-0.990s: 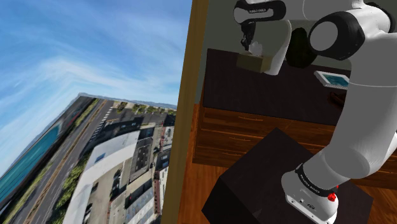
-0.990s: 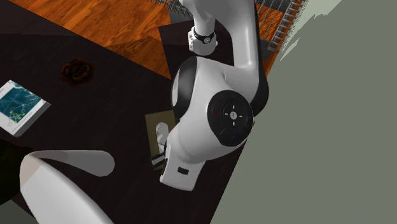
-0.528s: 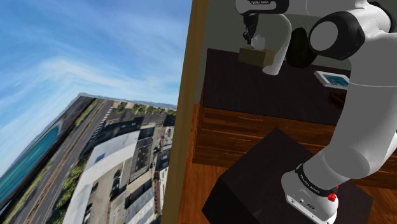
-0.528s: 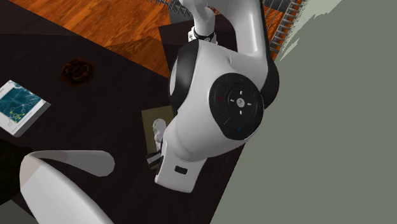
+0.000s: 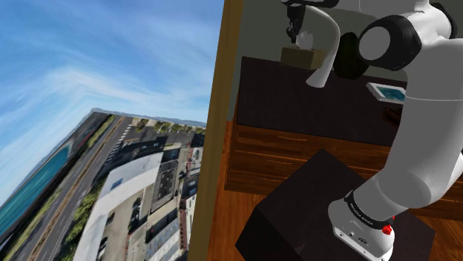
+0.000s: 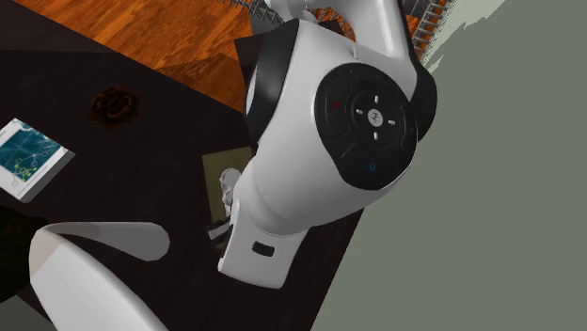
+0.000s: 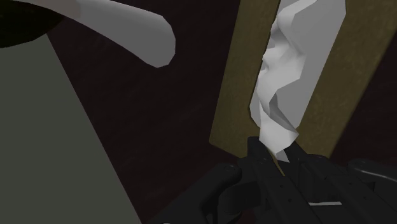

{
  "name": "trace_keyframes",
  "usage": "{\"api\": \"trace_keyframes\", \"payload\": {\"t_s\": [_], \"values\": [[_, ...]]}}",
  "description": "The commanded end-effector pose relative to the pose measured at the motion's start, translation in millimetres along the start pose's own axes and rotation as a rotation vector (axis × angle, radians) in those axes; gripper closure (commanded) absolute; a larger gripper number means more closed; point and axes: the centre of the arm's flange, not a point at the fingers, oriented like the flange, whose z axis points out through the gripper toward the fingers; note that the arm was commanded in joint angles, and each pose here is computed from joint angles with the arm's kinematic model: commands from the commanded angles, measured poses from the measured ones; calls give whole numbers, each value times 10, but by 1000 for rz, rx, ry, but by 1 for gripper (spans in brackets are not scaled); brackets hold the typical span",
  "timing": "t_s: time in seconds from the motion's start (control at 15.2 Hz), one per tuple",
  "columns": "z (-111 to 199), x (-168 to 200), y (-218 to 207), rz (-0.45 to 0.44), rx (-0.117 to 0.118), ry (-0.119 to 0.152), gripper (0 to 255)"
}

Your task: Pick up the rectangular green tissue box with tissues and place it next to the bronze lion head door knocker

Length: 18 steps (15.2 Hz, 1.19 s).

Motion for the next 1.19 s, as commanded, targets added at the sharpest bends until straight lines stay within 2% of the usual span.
{"api": "trace_keyframes", "payload": {"t_s": [0.0,0.53,1.12], "values": [[-92,-19,39,0,0,0,255],[-442,-81,176,0,0,0,255],[-180,-1228,345,0,0,0,255]]}}
